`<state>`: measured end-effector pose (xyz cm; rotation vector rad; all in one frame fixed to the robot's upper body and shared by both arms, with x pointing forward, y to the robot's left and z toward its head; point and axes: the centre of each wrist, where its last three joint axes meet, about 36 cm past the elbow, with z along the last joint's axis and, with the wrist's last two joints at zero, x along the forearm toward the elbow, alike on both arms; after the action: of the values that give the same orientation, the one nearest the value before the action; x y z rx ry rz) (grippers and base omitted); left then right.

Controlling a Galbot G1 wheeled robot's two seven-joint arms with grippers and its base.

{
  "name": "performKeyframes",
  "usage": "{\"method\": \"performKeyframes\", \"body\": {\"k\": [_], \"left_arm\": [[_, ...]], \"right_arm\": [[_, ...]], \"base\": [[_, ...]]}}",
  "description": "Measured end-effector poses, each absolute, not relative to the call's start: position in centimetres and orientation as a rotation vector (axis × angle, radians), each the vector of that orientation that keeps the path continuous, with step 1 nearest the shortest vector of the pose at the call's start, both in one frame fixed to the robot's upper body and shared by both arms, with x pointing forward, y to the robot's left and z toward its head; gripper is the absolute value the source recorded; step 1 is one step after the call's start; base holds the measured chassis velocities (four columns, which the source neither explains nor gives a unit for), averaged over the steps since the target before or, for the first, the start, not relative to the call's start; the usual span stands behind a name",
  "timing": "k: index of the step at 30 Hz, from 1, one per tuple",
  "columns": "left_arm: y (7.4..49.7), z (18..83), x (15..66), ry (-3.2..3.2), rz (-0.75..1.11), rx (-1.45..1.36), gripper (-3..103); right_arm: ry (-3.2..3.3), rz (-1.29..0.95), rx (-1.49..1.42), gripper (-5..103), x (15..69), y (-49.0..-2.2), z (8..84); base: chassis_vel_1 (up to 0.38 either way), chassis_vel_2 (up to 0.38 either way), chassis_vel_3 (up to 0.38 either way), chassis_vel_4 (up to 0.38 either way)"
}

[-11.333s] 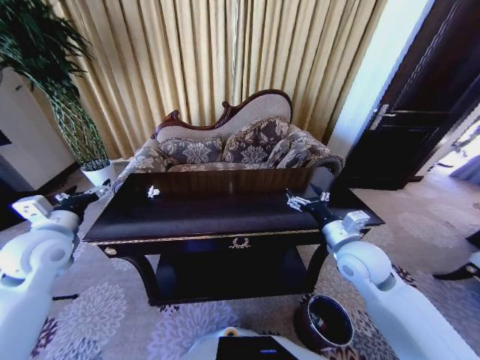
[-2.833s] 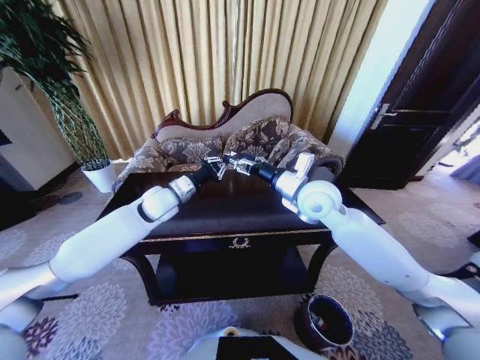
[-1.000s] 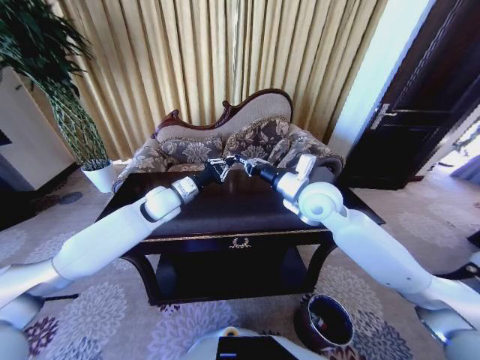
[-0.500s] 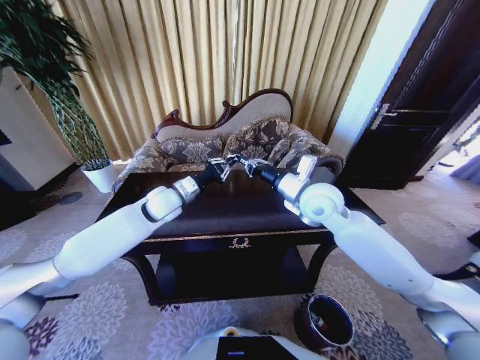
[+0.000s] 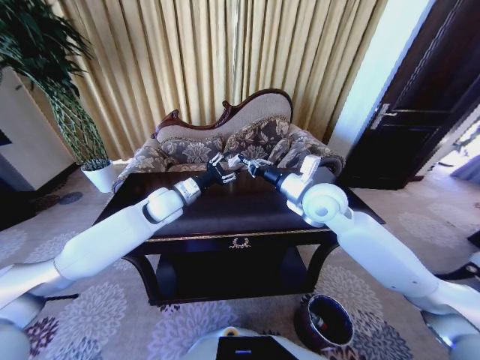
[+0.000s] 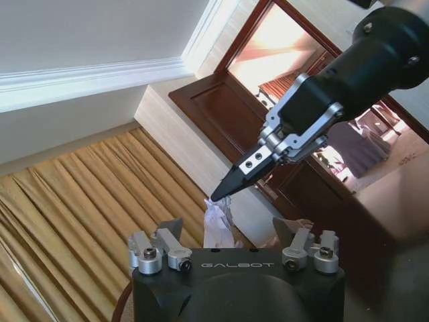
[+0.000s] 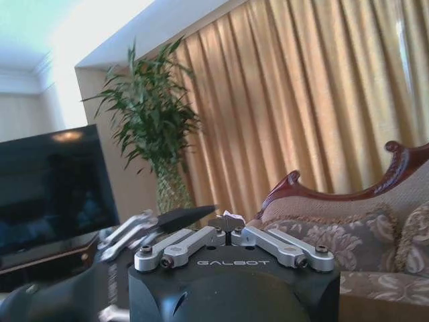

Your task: Move to the front of the table and place the trash on the table into the trash bin.

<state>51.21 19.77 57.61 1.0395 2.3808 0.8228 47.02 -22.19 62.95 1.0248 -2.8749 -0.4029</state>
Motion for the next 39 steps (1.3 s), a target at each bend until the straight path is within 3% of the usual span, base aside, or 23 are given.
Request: {"method": "performKeyframes", "body": {"k": [2, 3, 5, 6, 14, 25, 39], "left_arm": [[19.9, 57.6, 51.2, 2.385, 0.819, 1.029, 78], [20.2, 57.7, 51.1, 2.393, 0.813, 1.016, 89], [20.5, 57.8, 51.1, 2.405, 0.800, 1.001, 89], [21.0, 57.8, 51.0, 2.423, 0.778, 0.983, 97], [24.0, 59.4, 49.7, 2.589, 0.639, 0.861, 100], [28.6, 62.7, 46.5, 2.878, 0.348, 0.429, 100], [36.1, 66.0, 42.0, 3.064, 0.180, -0.045, 100]], "right_arm": [[-2.892, -0.404, 1.005, 0, 47.3, -22.6, 63.1], [-2.908, -0.399, 0.986, 0, 47.5, -22.9, 63.2], [-2.925, -0.400, 0.964, 0, 47.7, -23.4, 63.3], [-2.942, -0.397, 0.942, 0, 47.9, -23.8, 63.4], [-3.086, -0.250, 0.726, 0, 48.5, -27.3, 62.8], [-3.125, -0.021, 0.441, 0, 46.6, -31.1, 59.5], [-3.146, 0.096, 0.330, 0, 45.3, -32.9, 59.3]], "base": [[0.000, 0.000, 0.000, 0.000], [0.000, 0.000, 0.000, 0.000], [0.000, 0.000, 0.000, 0.000], [0.000, 0.000, 0.000, 0.000], [0.000, 0.000, 0.000, 0.000], [0.000, 0.000, 0.000, 0.000], [0.000, 0.000, 0.000, 0.000]]}}
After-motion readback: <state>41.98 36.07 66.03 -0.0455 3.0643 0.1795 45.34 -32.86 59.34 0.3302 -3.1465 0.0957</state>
